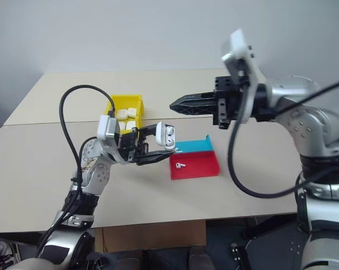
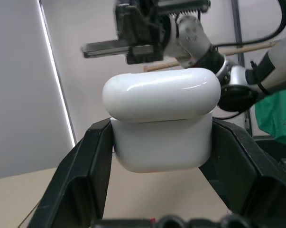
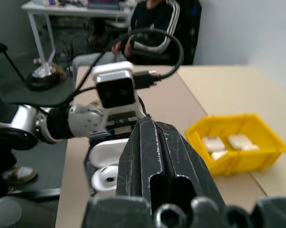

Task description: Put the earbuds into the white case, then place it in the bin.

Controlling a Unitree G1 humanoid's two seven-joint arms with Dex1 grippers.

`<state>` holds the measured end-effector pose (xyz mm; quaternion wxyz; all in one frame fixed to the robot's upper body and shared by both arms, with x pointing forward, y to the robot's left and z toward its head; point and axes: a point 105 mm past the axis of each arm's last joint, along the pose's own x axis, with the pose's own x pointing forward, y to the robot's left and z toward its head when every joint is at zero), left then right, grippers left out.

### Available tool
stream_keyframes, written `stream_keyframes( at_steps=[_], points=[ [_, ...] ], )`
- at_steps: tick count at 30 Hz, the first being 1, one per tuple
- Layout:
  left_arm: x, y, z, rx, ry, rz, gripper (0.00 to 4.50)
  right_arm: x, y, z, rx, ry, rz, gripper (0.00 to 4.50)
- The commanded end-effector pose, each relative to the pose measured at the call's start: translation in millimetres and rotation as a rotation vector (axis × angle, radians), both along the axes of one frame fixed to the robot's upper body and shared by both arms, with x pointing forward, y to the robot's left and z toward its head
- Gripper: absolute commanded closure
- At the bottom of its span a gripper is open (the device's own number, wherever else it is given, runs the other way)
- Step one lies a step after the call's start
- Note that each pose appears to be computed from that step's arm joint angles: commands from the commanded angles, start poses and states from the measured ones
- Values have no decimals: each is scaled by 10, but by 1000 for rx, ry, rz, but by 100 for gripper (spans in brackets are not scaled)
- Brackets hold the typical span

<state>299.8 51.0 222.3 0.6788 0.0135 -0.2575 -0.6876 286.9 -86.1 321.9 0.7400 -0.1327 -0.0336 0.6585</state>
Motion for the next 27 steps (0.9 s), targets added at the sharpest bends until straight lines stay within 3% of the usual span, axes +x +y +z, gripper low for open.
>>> stream_keyframes(
  at_steps=[1, 8, 12, 27],
  points=[
    [51, -37, 47, 10, -42, 21, 166, -58, 120, 121, -31, -3, 60, 444],
    [124, -110, 31, 28, -70, 48, 166, -48, 403, 120, -113, 26, 14, 444],
    [136, -118, 49, 21, -80, 46, 166, -8, 452, -10, -170, 5, -39, 444],
    [77, -22, 174, -49, -87, 28, 166, -47, 313, -252, -279, -51, -67, 444]
  ],
)
